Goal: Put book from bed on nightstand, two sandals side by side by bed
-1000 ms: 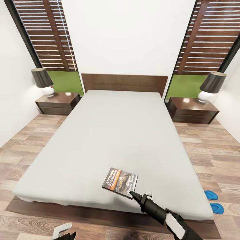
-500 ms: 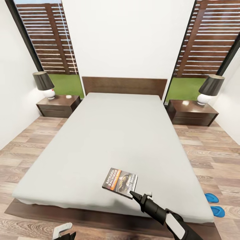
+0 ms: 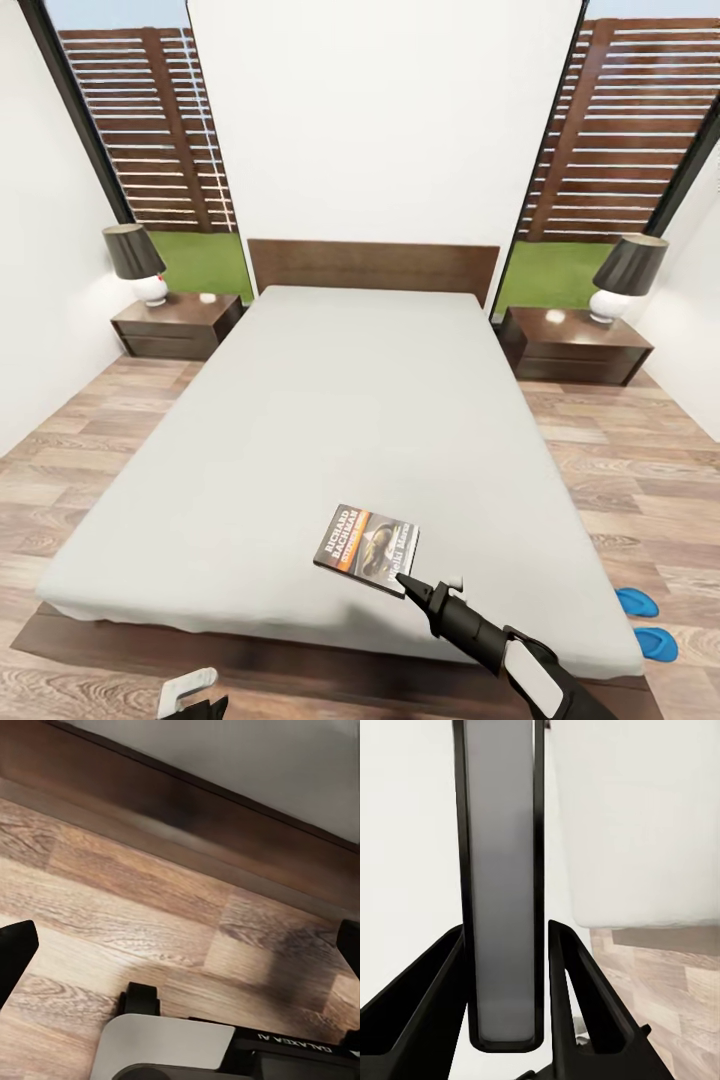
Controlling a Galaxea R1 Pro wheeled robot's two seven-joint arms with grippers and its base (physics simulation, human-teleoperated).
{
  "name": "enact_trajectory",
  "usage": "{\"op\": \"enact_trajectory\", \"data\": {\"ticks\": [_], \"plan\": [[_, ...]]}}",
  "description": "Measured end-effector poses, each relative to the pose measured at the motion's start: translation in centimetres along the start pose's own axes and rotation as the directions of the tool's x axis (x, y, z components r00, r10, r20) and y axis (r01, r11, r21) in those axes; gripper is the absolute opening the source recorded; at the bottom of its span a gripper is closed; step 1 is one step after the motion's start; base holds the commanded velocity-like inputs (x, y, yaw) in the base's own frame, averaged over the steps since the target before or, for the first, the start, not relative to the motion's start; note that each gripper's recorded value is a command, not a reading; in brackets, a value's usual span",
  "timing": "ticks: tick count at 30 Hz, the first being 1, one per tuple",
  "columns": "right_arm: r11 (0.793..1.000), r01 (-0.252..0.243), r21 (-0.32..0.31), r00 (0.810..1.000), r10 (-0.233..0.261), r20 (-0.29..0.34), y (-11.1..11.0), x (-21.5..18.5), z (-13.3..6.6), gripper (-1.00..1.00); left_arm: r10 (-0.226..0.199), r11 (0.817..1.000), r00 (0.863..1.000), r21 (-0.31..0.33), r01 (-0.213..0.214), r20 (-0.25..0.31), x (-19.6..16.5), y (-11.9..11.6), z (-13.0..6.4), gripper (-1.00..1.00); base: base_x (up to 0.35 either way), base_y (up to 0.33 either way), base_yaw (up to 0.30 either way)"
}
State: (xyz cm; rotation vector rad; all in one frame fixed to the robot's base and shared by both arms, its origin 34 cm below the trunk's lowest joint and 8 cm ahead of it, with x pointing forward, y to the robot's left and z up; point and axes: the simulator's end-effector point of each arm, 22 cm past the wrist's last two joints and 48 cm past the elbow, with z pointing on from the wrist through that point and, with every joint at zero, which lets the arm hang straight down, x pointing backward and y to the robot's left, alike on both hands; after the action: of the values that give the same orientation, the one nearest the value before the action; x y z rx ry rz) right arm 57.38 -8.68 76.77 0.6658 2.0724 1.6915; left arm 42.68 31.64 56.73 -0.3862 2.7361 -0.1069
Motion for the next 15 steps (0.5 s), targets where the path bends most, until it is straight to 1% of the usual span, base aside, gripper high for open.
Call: {"op": "enact_trajectory", "data": {"ticks": [4,6,10,15], "plan": [[1.0,0.005,-0.004,1.0,-0.005,0.002,0.3,-0.1,0.0,-1.0,-0.001,1.0,1.0,0.009,0.001,0.0,0.1,-0.6,-0.1,1.0,0.0,0.0,0.0],[1.0,0.007,-0.006,1.0,-0.007,0.003,0.4,-0.2,0.0,-1.0,-0.003,1.0,1.0,0.007,0.003,-0.009,0.9,-0.5,-0.2,1.0,0.0,0.0,0.0],[1.0,0.012,-0.01,1.0,-0.012,0.005,0.7,-0.3,0.0,-1.0,-0.003,1.0,0.999,-0.003,0.003,-0.048,4.0,0.3,-1.0,1.0,0.0,0.0,0.0],[1.0,0.018,-0.015,1.0,-0.018,0.007,1.1,-0.4,0.0,-1.0,-0.003,1.0,0.998,-0.005,0.003,-0.057,4.9,0.5,-1.3,1.0,0.0,0.0,0.0]]}}
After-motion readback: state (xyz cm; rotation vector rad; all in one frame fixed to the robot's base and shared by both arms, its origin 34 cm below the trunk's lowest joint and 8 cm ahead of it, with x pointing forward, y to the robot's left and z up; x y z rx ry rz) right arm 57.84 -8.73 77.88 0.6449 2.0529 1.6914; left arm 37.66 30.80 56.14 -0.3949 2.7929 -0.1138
